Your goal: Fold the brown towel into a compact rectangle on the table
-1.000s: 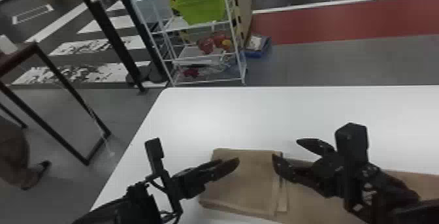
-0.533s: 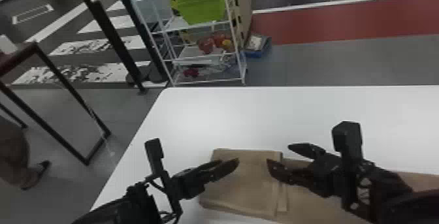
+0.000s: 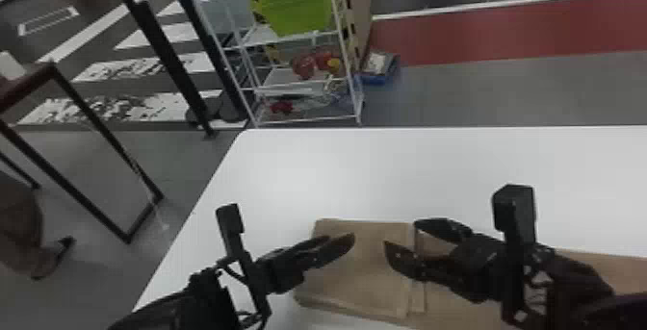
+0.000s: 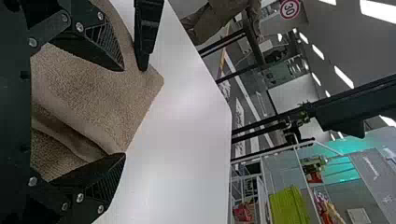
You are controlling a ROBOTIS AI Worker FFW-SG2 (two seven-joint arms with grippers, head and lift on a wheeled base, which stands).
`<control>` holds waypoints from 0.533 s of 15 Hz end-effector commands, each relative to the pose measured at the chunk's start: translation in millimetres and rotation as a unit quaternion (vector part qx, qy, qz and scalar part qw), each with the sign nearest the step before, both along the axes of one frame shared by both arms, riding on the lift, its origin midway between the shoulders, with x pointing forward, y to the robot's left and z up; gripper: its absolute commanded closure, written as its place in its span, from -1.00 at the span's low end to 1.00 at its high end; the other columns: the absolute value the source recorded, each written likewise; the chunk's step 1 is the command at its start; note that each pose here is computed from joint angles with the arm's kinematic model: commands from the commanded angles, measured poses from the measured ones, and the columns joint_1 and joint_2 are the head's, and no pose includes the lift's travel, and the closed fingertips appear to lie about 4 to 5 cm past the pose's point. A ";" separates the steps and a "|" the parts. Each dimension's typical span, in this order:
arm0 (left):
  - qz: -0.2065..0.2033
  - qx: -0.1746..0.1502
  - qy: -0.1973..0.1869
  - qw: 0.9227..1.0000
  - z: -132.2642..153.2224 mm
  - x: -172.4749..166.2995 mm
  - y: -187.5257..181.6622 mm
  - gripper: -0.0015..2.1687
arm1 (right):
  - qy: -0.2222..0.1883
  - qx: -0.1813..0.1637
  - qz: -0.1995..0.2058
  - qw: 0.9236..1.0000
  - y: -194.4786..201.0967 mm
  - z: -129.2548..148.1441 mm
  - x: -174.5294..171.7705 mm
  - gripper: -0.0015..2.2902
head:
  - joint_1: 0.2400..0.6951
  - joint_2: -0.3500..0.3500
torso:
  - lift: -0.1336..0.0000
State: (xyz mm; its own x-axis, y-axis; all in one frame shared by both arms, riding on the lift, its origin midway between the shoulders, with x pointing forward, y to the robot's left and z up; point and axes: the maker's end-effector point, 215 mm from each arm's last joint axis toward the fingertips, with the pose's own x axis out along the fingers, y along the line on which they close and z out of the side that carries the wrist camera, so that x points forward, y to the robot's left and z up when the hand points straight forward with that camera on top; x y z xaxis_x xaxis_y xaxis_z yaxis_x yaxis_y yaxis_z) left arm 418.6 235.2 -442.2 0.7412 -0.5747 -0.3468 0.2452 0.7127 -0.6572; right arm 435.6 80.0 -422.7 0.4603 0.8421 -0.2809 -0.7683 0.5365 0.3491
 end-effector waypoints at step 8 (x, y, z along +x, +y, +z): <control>-0.006 0.000 -0.001 1.000 1.7 -2.2 -6.1 -0.93 | -0.043 0.002 -0.026 0.999 -9.1 15.2 12.9 -0.76 | 1.00 1.00 | -0.83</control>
